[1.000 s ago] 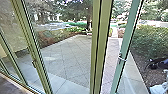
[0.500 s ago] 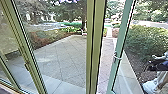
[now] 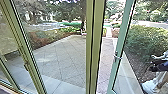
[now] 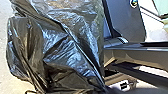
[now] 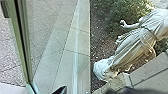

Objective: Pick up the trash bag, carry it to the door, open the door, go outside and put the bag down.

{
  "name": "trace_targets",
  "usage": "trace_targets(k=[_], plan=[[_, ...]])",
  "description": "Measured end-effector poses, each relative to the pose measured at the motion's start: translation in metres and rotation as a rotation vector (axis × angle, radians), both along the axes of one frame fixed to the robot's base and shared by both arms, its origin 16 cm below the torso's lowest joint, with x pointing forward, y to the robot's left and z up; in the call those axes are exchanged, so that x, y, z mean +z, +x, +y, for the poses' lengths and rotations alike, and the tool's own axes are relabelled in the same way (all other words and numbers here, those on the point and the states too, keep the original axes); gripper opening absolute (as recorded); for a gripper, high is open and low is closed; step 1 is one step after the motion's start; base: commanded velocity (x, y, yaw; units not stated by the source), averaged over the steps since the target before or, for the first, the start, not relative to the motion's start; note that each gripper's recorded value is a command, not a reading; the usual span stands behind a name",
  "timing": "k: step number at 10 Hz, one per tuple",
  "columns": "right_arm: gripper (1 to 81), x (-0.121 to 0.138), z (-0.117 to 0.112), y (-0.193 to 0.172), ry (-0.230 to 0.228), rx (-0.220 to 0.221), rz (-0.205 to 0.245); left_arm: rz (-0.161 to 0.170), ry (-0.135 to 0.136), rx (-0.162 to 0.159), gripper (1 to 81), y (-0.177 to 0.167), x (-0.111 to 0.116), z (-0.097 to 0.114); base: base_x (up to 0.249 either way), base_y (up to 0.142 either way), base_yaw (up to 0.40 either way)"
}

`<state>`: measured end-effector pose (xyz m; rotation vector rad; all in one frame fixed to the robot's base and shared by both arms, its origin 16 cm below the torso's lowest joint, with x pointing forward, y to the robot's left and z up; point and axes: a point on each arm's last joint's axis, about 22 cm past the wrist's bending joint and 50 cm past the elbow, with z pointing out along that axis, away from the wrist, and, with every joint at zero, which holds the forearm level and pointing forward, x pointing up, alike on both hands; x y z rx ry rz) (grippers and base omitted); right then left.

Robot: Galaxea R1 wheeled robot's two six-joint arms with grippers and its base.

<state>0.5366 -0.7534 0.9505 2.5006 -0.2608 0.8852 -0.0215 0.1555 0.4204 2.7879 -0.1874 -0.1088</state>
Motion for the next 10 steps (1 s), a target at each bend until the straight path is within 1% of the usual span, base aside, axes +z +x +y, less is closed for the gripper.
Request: trace_targets(k=[2,3,4,6,7,8,9,10], plan=[[81.1,0.006,-0.011,0.000,-0.055,0.009,0.000,0.000,0.000,0.000,1.0,0.000,0.000,0.000,0.000,0.000,0.000],[81.1,0.010,-0.015,0.002,-0.091,0.025,0.000,0.000,-0.002,0.000,1.0,0.000,0.000,-0.002,0.000,0.000,0.000],[81.1,0.018,-0.021,0.003,-0.122,0.033,-0.007,0.000,-0.006,0.000,1.0,0.000,0.001,-0.005,0.000,0.000,0.000],[81.1,0.043,-0.034,0.007,-0.172,0.037,-0.032,0.000,-0.006,0.000,1.0,0.000,0.001,-0.005,0.000,0.000,0.000],[81.1,0.055,-0.042,0.006,-0.207,0.042,-0.040,0.000,-0.004,0.001,1.0,0.000,0.000,-0.004,0.000,0.000,0.000],[81.1,0.063,-0.050,0.004,-0.228,0.042,-0.047,0.000,-0.006,0.000,1.0,0.000,0.001,-0.006,0.000,0.000,0.000],[81.1,0.065,-0.059,-0.002,-0.245,0.033,-0.044,0.001,-0.010,0.001,1.0,-0.001,0.001,-0.008,0.000,0.000,0.000],[81.1,0.063,-0.068,-0.011,-0.248,0.010,-0.030,0.001,-0.011,0.001,1.0,-0.001,0.001,-0.009,0.000,0.000,0.000]])
